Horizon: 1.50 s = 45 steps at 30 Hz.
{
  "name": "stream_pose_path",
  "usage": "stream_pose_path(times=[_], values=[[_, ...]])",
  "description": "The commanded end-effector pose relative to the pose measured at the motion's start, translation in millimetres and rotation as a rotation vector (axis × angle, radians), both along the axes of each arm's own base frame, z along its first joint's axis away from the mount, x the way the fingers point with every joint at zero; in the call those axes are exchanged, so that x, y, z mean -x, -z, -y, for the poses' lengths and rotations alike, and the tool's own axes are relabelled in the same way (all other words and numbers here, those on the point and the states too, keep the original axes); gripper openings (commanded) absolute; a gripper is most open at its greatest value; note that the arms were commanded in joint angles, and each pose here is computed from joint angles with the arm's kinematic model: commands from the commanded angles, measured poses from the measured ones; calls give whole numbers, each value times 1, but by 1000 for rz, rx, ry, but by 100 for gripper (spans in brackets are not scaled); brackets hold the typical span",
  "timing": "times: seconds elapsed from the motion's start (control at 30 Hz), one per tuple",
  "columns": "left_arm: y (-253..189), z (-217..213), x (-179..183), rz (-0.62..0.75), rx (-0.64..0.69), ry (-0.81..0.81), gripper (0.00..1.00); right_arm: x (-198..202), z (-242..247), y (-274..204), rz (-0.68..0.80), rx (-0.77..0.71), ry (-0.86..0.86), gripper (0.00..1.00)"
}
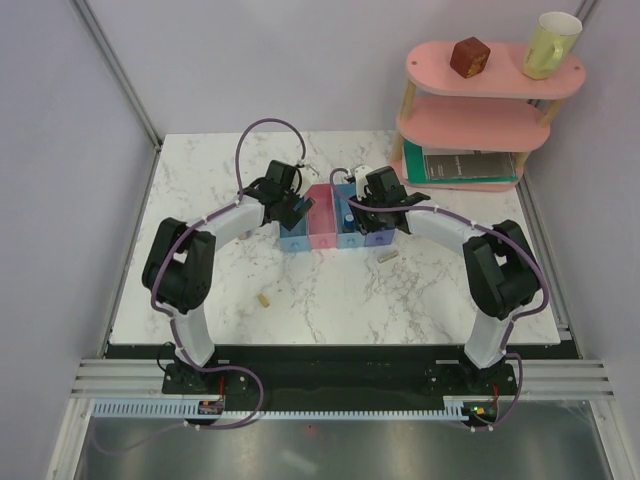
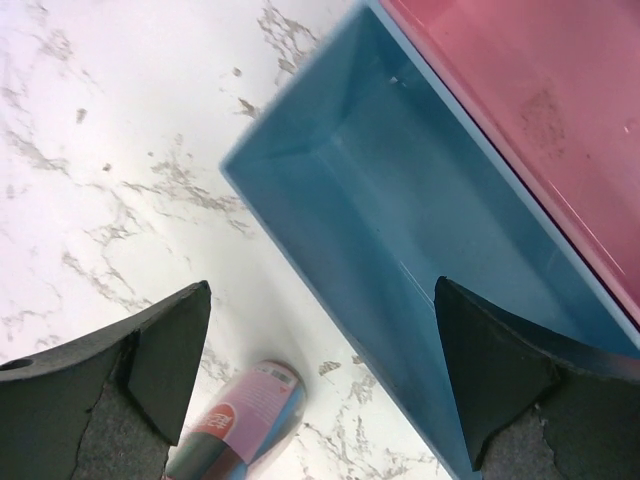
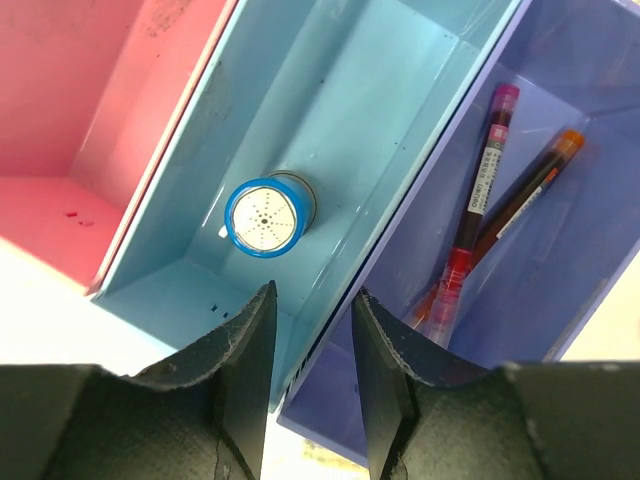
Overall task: Sort the stationery into containers
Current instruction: Move the storage box to the center of the board.
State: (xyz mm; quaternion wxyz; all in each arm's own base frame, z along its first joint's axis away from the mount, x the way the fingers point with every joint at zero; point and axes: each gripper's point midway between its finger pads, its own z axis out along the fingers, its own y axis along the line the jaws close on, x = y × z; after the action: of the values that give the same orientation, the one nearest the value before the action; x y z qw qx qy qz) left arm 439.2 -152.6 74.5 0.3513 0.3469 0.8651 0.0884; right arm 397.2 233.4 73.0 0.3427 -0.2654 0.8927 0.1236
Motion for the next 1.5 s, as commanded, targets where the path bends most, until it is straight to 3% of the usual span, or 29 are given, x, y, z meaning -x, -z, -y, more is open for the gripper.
stream_pose_path(times=[0.0, 0.23, 0.63, 0.83, 0.93, 1.1, 1.27, 1.47], values=[[-26, 3, -35, 130, -47, 12, 100, 15, -11, -14, -3, -50, -20, 43], [-12, 4, -49, 130, -83, 13, 100, 23, -13, -12, -13, -47, -27, 43], [-36, 7, -61, 206, -58, -10, 100, 16, -13, -42, 71, -43, -47, 46], [-94, 11, -50, 274, 8, 13, 100, 4, -8, -93, 210, 3, -103, 59], [-119, 11, -38, 288, 20, 31, 100, 6, -2, -111, 262, 44, -157, 81], [-145, 10, -7, 274, 37, 68, 100, 9, 18, -129, 330, 143, -191, 98], [-174, 6, 26, 284, 63, 106, 100, -10, 73, -130, 338, 209, -172, 98], [-192, 0, 54, 287, 101, 115, 100, -39, 152, -101, 243, 342, -154, 98]])
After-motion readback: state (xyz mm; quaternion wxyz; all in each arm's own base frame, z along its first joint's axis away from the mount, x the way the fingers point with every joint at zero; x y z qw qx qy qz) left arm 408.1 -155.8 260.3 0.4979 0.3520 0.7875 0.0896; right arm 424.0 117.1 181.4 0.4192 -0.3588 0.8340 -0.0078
